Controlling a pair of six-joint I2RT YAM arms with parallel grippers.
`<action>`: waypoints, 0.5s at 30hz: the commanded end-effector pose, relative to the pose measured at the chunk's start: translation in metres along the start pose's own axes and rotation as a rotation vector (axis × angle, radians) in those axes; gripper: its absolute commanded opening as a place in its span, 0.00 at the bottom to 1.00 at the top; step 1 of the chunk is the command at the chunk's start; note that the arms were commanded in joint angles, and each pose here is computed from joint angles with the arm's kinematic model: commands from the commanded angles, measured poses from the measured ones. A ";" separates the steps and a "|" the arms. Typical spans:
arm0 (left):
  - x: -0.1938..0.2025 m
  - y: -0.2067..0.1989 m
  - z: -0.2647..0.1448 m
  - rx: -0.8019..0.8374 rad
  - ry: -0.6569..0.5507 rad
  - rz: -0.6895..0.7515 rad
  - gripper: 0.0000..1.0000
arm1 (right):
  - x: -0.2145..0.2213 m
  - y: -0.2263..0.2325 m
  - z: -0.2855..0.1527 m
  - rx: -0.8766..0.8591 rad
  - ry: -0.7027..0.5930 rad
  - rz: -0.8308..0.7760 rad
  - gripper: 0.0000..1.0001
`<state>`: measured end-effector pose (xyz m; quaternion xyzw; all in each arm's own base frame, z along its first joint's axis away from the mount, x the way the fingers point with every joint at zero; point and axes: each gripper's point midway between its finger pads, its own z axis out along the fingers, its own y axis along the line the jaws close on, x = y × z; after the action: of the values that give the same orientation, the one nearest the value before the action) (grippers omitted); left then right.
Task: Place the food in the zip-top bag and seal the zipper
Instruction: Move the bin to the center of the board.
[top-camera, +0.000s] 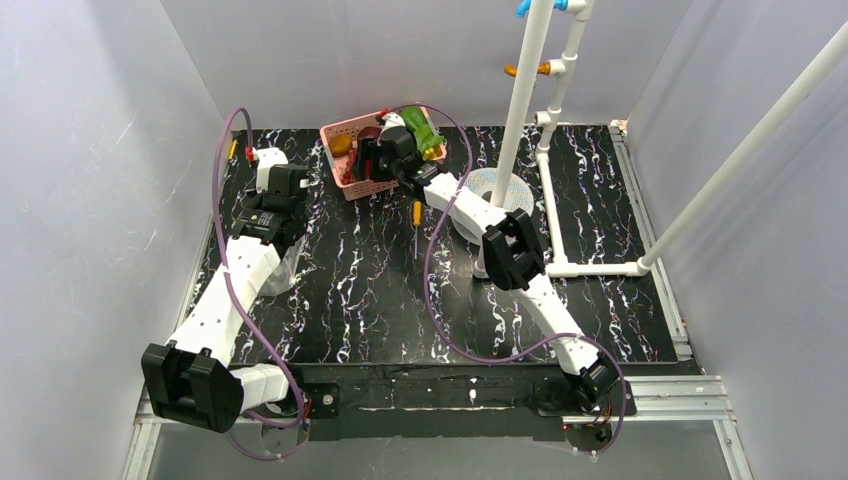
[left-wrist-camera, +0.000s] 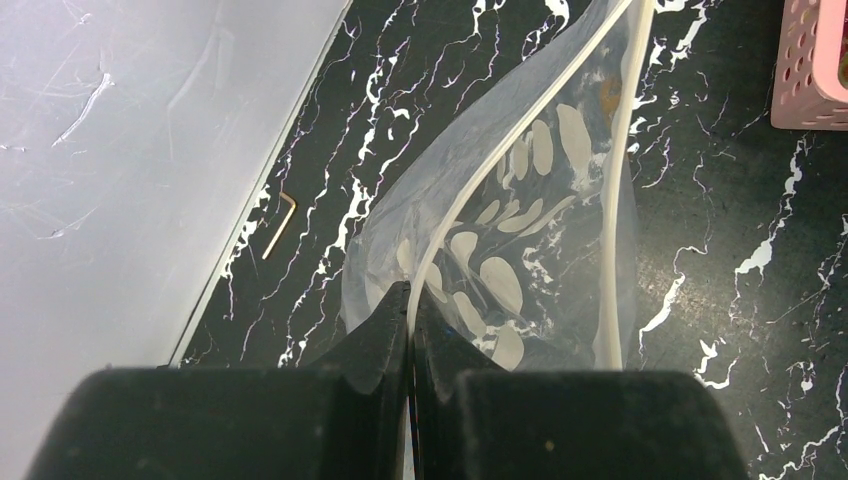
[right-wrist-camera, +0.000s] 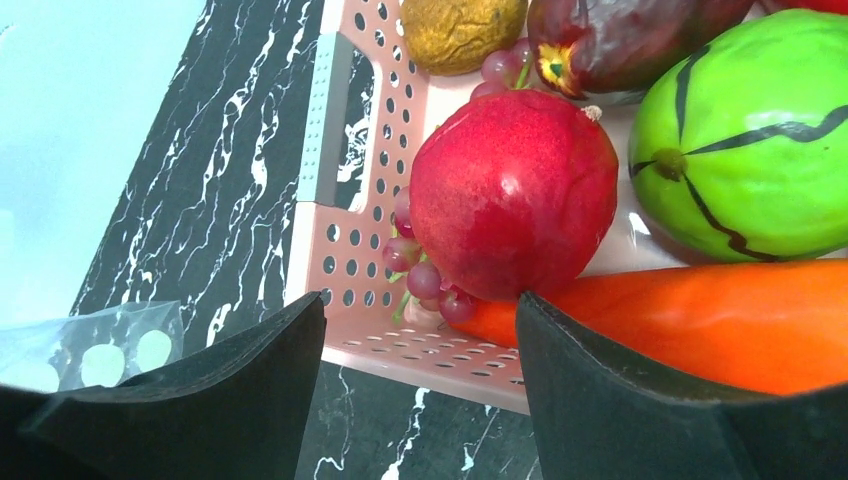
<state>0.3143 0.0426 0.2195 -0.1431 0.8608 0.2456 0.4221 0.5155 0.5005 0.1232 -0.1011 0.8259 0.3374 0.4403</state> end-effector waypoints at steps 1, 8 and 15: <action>-0.002 0.005 -0.004 -0.006 -0.021 -0.030 0.00 | 0.046 0.003 -0.018 0.022 0.188 0.041 0.77; -0.003 0.004 -0.005 0.002 -0.024 -0.034 0.00 | 0.075 0.009 -0.035 0.035 0.304 -0.047 0.79; -0.002 0.004 -0.005 0.006 -0.022 -0.035 0.00 | 0.065 0.015 -0.049 0.006 0.293 -0.160 0.84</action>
<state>0.3142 0.0420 0.2198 -0.1428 0.8611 0.2434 0.4230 0.4597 0.4993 0.0923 -0.1706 0.8635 0.3005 0.3675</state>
